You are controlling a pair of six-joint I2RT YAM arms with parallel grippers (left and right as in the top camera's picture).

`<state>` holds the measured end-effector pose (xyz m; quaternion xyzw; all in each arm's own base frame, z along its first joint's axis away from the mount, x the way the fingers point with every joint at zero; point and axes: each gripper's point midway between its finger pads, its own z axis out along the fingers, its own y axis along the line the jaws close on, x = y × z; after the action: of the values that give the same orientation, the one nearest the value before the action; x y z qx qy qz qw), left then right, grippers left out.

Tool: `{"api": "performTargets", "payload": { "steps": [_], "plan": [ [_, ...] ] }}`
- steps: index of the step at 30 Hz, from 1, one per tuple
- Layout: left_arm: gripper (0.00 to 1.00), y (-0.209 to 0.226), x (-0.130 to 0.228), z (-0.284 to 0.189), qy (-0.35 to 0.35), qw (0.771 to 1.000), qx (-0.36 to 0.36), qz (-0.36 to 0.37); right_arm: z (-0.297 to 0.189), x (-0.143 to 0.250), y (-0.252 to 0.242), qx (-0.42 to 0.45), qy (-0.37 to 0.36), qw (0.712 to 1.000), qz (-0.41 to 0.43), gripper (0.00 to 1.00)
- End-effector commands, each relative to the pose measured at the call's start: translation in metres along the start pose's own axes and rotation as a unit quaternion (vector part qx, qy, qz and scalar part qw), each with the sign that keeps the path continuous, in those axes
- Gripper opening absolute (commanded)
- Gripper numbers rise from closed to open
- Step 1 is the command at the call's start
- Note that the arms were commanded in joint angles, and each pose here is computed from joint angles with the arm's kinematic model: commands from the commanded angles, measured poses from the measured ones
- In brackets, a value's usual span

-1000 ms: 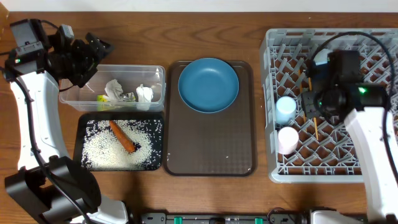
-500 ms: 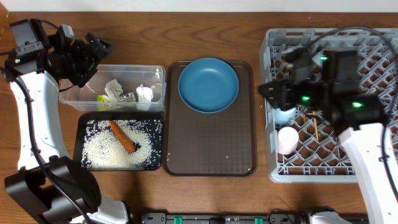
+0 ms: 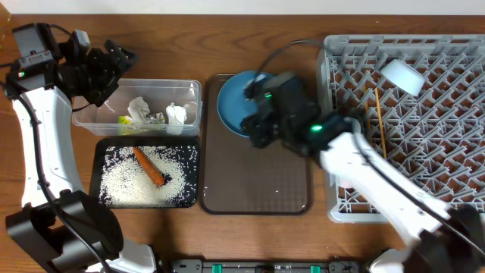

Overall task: Sort waste into correct bins and load items into the dishwasher rack
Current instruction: 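Move the right gripper to the blue plate and grasp its rim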

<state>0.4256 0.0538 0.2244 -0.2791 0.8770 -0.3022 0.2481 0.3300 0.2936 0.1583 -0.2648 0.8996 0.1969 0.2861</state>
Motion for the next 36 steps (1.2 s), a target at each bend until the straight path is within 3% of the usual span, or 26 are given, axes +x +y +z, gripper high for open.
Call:
{"api": "performTargets", "payload": {
  "steps": [1,7,17,28,36],
  "plan": [
    [0.96,0.007,0.0,0.002,0.002,1.0,-0.009,-0.007,0.034,0.012,-0.014,0.084,0.015,0.996,-0.016,0.57],
    [0.96,0.007,0.0,0.002,0.002,1.0,-0.009,-0.007,0.084,0.028,-0.011,0.087,0.03,0.995,-0.028,0.66],
    [0.96,0.007,0.0,0.002,0.002,1.0,-0.009,-0.007,0.094,0.023,-0.008,0.08,0.016,0.996,-0.029,0.6],
    [0.96,0.007,0.0,0.002,0.002,1.0,-0.009,-0.007,0.104,0.019,0.006,0.067,0.002,0.994,-0.085,0.58],
    [0.97,0.007,0.0,0.002,0.002,1.0,-0.009,-0.007,0.125,0.034,0.004,0.068,0.019,0.994,-0.089,0.56]
  ]
}}
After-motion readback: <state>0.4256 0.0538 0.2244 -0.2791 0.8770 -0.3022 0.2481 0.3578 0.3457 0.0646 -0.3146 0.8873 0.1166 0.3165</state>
